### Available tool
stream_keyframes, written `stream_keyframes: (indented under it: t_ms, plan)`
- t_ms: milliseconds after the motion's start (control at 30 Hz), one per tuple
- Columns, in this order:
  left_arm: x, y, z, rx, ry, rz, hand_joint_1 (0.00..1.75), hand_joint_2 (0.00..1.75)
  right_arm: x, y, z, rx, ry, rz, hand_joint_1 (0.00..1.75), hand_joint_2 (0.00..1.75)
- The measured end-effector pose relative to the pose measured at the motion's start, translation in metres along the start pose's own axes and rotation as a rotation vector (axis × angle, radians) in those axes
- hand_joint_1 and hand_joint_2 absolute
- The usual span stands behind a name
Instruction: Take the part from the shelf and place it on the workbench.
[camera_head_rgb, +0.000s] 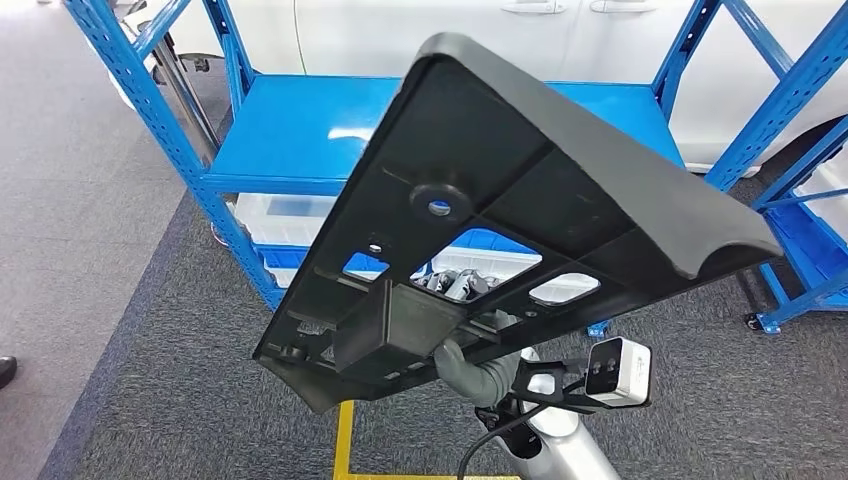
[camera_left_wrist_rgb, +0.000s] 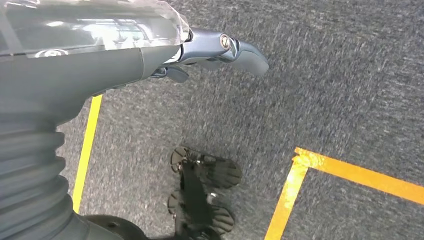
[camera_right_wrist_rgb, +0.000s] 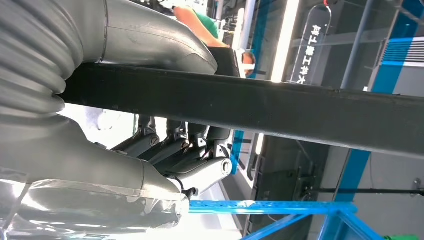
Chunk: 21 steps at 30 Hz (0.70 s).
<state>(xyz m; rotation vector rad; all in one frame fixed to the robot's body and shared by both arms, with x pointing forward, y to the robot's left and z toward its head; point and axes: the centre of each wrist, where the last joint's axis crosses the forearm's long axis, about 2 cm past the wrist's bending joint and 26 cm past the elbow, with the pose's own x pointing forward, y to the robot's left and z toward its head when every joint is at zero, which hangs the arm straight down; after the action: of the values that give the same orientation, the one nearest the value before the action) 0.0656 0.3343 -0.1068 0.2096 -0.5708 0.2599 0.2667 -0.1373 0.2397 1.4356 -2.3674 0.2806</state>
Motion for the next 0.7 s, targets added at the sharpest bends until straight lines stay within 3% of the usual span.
stream_keyframes:
  t_ms: [367,700]
  plan:
    - [-0.001,0.001,0.0,0.041,0.063,-0.02,0.0,1.75,-0.002,-0.011,0.005,-0.006,0.054,0.025,1.36,1.75]
    - [-0.004,-0.015,0.004,0.031,0.102,-0.051,0.0,1.75,-0.001,-0.014,0.007,0.023,0.067,0.043,1.36,1.75]
